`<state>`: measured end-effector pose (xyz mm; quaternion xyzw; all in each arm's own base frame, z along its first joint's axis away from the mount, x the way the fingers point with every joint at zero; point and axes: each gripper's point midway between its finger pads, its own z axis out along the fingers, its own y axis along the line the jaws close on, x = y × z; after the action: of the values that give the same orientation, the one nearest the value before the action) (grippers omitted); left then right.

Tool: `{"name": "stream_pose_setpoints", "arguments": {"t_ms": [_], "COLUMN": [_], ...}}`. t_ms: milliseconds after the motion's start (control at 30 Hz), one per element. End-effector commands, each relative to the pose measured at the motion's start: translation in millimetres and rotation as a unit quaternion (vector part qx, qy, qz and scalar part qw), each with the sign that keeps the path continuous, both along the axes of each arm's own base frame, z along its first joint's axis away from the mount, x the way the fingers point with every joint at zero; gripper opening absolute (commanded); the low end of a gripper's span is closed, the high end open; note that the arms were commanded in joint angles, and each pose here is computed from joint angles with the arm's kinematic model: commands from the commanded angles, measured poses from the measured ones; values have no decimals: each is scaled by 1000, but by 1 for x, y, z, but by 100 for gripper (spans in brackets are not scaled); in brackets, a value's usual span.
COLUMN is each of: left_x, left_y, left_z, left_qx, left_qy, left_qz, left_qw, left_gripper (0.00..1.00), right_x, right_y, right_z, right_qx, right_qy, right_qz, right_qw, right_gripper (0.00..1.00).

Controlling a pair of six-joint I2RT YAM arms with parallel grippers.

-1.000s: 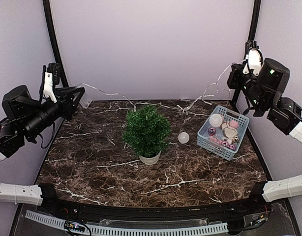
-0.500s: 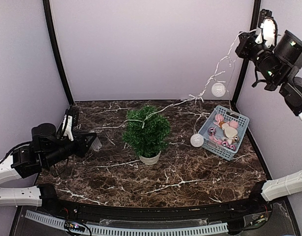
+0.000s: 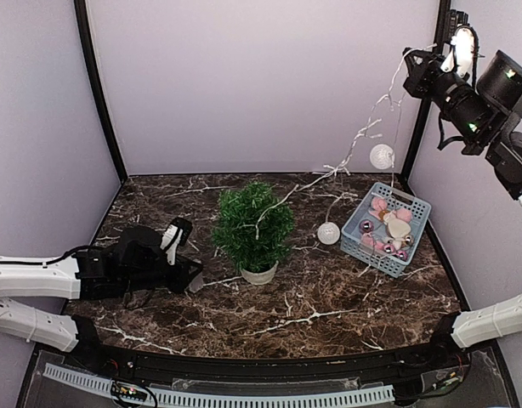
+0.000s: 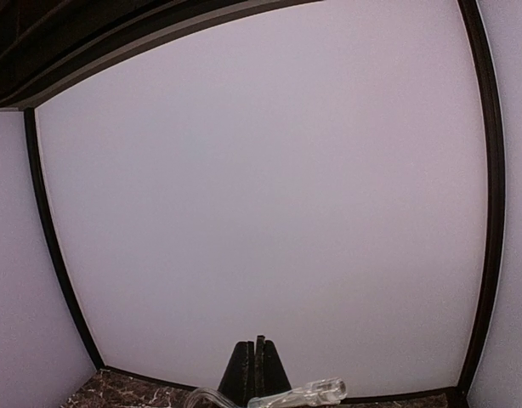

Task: Decorate the small christmas tree
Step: Pass from the left arm to the right

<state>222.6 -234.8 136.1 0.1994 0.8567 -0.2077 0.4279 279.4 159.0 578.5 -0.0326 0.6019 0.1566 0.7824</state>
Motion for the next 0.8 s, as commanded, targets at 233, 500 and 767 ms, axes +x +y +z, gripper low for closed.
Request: {"name": "stream_pose_setpoints", "arguments": {"t_ms": [233,500,767], "left_x": [2,-13,-24], "left_y": [-49,-69,-90], "left_z": [-19,7,66], "left_qx": [52,50,1], "left_qy": [-6,-88,-199], "left_qz": [-102,-134,-173], "left_qw": [993,986,965], "left_gripper": [0,0,0], "right_x": [-20,-23,-21], "right_y": [-2,-2,-1], "right_z": [33,33,27], "right_qx": [41,39,37], "right_qy": [-46,-49,-46], "right_qz": [47,51,49], "right_qw": [997,997,997], "right_gripper": [0,0,0]}}
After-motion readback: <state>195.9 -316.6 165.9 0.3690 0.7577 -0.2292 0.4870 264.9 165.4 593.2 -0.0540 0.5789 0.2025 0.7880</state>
